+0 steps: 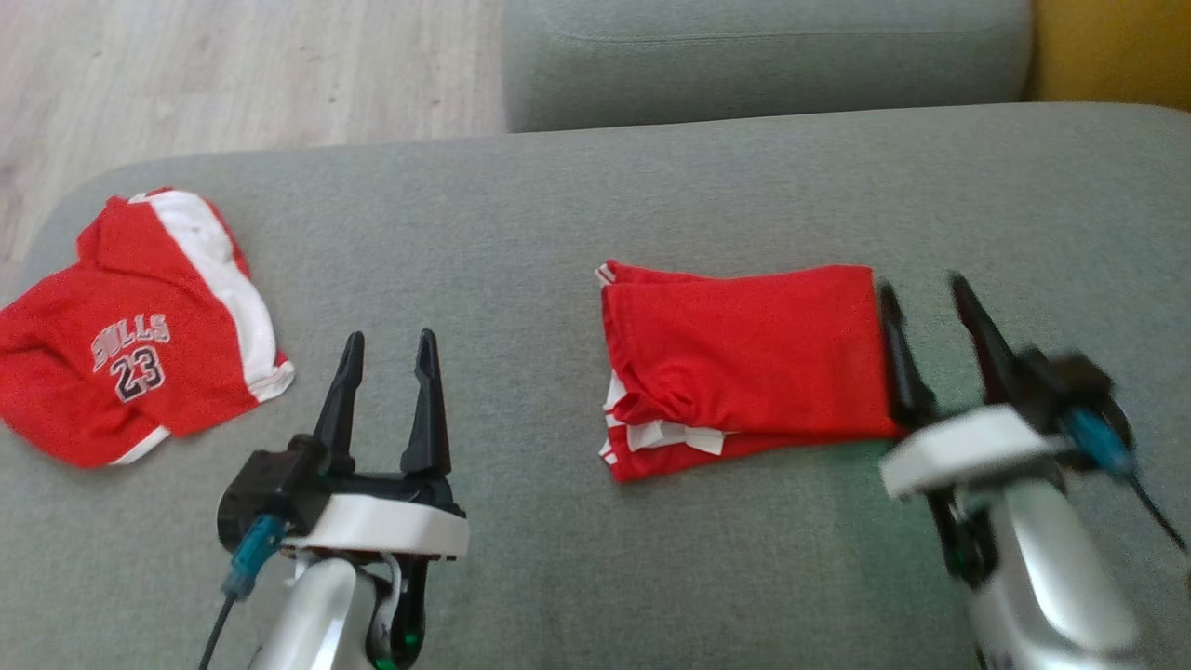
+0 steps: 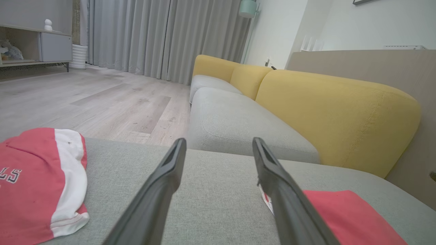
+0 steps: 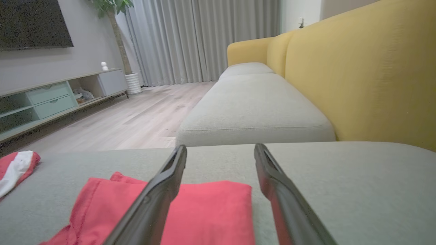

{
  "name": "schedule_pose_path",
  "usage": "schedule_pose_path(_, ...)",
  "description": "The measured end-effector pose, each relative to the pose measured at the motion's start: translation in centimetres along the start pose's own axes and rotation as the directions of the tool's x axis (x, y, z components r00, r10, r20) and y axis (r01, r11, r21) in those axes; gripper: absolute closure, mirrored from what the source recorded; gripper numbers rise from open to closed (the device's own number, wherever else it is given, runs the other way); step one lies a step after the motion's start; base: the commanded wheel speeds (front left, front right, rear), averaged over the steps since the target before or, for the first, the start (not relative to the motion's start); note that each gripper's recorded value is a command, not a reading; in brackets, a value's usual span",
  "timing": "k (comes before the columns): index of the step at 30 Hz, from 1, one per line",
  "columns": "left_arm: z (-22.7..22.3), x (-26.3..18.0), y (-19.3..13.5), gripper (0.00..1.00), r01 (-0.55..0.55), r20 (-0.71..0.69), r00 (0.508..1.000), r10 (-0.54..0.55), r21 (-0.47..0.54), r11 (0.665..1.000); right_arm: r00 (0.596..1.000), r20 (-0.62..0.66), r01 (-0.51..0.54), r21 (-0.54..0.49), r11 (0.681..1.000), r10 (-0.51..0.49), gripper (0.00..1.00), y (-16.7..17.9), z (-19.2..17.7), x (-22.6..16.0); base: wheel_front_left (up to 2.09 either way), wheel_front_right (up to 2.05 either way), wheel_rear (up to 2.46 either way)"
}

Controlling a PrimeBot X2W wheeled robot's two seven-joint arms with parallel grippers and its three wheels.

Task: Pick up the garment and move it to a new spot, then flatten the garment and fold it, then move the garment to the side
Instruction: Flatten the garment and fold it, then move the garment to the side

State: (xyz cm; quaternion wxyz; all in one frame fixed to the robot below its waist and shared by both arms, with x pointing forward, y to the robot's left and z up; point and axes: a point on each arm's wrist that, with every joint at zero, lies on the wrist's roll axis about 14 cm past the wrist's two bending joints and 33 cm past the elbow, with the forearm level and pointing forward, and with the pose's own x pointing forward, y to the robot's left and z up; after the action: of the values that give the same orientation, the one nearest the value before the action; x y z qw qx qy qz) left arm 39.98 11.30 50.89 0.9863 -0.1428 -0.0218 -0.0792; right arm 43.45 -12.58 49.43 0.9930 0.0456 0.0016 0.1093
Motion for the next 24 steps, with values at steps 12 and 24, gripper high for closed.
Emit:
schedule_pose_path(12,-1.6,-0.3,-0.2,0.00,0.000,-0.041,0.999,-0.001,-0.015,1.000,0.991,-0.046,0.121,-0.008,0.993,-0.122,0.00,-3.1,-2.5,-5.8,0.00,0.00,0.00)
schedule_pose_path(24,-2.7,1.0,0.5,0.00,-0.010,-0.066,0.998,0.009,-0.016,1.000,0.971,-0.202,0.130,-0.010,0.992,-0.129,0.00,-4.0,-6.3,-2.4,0.00,0.00,0.00)
